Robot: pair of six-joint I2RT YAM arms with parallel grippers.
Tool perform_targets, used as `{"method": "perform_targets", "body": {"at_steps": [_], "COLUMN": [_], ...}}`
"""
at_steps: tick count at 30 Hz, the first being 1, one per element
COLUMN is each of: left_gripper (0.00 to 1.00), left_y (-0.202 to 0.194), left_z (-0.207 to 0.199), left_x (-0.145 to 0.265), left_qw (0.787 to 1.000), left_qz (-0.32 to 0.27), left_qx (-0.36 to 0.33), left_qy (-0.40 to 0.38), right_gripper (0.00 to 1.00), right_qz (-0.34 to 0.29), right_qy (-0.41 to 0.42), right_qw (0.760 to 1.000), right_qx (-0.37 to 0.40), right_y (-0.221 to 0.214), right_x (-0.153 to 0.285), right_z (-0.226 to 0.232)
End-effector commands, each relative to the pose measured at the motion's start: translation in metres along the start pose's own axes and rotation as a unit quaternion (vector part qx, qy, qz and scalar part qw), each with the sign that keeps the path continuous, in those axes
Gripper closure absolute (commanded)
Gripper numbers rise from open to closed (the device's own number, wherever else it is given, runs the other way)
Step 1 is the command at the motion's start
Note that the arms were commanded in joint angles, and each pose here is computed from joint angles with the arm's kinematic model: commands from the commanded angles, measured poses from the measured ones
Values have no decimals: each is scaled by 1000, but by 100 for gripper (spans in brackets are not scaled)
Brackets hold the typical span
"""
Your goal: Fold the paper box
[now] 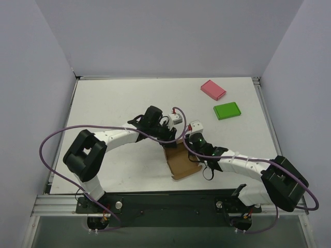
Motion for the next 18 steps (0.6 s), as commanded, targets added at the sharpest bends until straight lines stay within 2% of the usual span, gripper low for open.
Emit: {"method": "perform_targets", "body": {"at_steps": [1, 9, 13, 18], "left_gripper": [65, 66, 66, 66], "left_y": [3, 2, 1, 5], "left_z": [-31, -35, -33, -36], "left_x": [-3, -7, -7, -7], "left_qw": [998, 998, 998, 997], "left_qz": [-1, -4, -5, -13], "left_qx": [2, 20, 28, 29], "left_qy": [-58, -60, -57, -66], "right_gripper": [100, 100, 100, 100], "right_qz": [29, 42, 39, 39], "right_qy": [-158, -246, -301, -335], "right_qw": [987, 968, 951, 939], "right_qx": [-9, -35, -61, -62], "right_y": [-1, -6, -9, -10], "right_x": [2, 6, 11, 13], "right_z": [-44, -58, -70, -77]}}
Point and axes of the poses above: each gripper's point midway between its finger pads, its own x axis back along the fingers, its own z axis along the line the jaws close on, y = z × x, the point moved 2 cm from there along x, back along the fingers, and after that the axes turned 13 degrees about x, right-handed, at the moved point
